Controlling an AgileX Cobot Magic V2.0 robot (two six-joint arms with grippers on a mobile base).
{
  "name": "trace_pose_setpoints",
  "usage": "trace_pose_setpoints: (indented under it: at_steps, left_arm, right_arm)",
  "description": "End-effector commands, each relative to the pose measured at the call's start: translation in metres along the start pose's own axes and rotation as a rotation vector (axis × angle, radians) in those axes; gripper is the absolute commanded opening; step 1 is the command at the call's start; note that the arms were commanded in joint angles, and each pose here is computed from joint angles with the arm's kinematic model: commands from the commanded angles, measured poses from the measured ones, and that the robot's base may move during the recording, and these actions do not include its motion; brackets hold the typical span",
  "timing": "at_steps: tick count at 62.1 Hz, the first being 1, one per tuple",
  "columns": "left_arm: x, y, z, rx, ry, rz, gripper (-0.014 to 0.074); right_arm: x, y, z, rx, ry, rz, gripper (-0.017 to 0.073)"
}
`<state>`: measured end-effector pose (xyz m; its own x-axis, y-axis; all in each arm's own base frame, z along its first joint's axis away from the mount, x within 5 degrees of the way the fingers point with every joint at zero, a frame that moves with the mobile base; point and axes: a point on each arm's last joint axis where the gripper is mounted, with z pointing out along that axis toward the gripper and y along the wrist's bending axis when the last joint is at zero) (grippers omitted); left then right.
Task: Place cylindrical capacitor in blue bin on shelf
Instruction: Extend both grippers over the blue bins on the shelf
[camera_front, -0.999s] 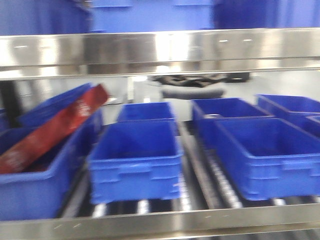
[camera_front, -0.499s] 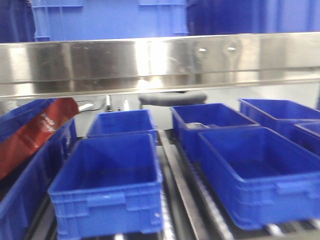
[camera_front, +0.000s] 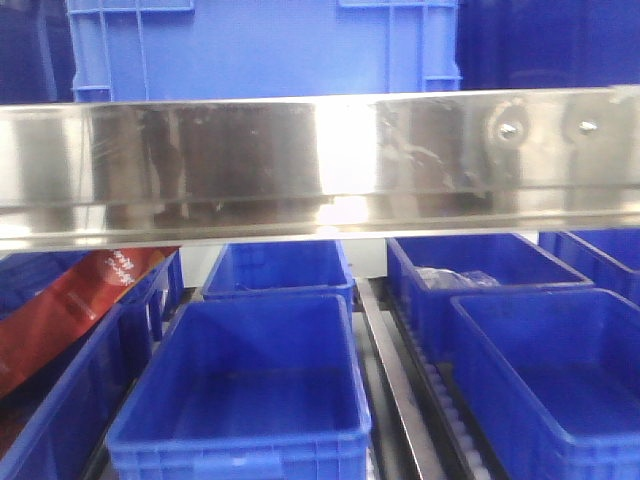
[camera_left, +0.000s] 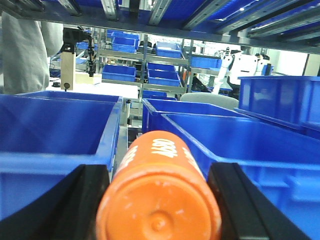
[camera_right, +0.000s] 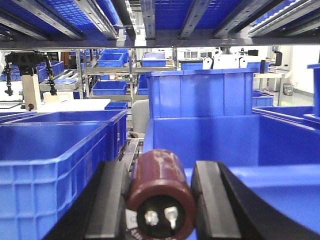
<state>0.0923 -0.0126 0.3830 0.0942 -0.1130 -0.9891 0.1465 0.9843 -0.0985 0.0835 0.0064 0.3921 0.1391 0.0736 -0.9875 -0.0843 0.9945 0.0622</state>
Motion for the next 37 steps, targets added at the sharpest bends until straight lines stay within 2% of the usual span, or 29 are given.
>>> trace_pose_setpoints:
  at_steps: [1,37]
  left_arm:
    - [-0.0020,0.0003,-0.0008,-0.003,-0.026,-0.004,-0.0111]
    - [-0.0020,0.0003,-0.0008,-0.003,-0.026,-0.004,-0.0111]
  right_arm:
    - [-0.0025,-0.0002,-0.0004,0.002,-0.031,-0.010,-0.0164]
    - [-0.0025,-0.0002,-0.0004,0.002,-0.031,-0.010,-0.0164]
